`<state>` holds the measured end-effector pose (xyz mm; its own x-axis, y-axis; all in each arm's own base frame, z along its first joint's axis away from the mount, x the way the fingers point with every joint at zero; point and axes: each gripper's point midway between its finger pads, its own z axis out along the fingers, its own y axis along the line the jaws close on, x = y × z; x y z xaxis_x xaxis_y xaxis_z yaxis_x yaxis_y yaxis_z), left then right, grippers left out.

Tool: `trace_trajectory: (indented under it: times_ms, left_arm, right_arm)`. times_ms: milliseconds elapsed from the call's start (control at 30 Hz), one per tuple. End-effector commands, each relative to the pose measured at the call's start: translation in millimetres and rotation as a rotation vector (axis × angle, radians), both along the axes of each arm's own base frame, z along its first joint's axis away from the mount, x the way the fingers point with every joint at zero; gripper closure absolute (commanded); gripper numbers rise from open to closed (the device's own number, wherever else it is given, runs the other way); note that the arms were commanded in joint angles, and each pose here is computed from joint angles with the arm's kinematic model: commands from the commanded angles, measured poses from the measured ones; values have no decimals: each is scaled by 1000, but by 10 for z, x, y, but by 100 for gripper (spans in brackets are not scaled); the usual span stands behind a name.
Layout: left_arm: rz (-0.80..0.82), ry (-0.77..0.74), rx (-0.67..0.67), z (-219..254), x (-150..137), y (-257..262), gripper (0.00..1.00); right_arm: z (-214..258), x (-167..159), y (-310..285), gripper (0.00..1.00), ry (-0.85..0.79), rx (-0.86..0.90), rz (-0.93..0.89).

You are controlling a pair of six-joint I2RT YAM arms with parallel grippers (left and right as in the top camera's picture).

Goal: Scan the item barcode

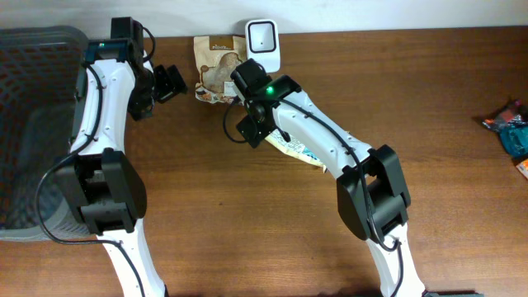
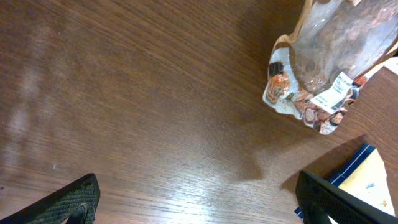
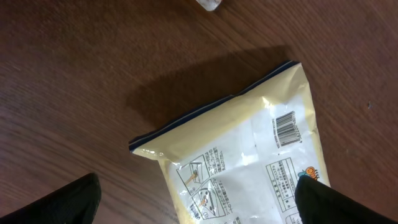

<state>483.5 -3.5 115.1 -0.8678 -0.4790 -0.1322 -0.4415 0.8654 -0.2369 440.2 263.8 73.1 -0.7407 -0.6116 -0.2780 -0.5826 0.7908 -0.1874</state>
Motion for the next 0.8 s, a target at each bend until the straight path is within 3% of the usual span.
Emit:
trace_trajectory:
  times_ms: [0, 200, 300, 367, 433, 467, 633, 767]
  left_arm:
    - [27, -19, 26, 121, -4, 100, 1]
    - [27, -1, 25, 111, -46, 97, 1]
    - [27, -1, 26, 110, -46, 99, 1]
    - [27, -1, 25, 111, -46, 99, 1]
    - [27, -1, 25, 111, -46, 97, 1]
    - [27, -1, 26, 110, -46, 98, 1]
    - [27, -1, 26, 110, -46, 98, 1]
    - [27, -1, 26, 110, -46, 99, 1]
  right_arm:
    - [-104, -25, -2, 1, -7, -56, 11]
    - [-567, -75, -5, 14, 61, -104, 10]
    - [-670, -83, -11, 27, 74, -114, 10]
    - [-725, -53, -57, 48, 62, -136, -20]
    - [-749, -24, -80, 88, 48, -145, -47]
    - [-743, -3, -79, 96, 37, -138, -71]
    - [-268, 132, -64, 96, -52, -67, -237]
    - [875, -40, 328, 96, 49, 289, -190]
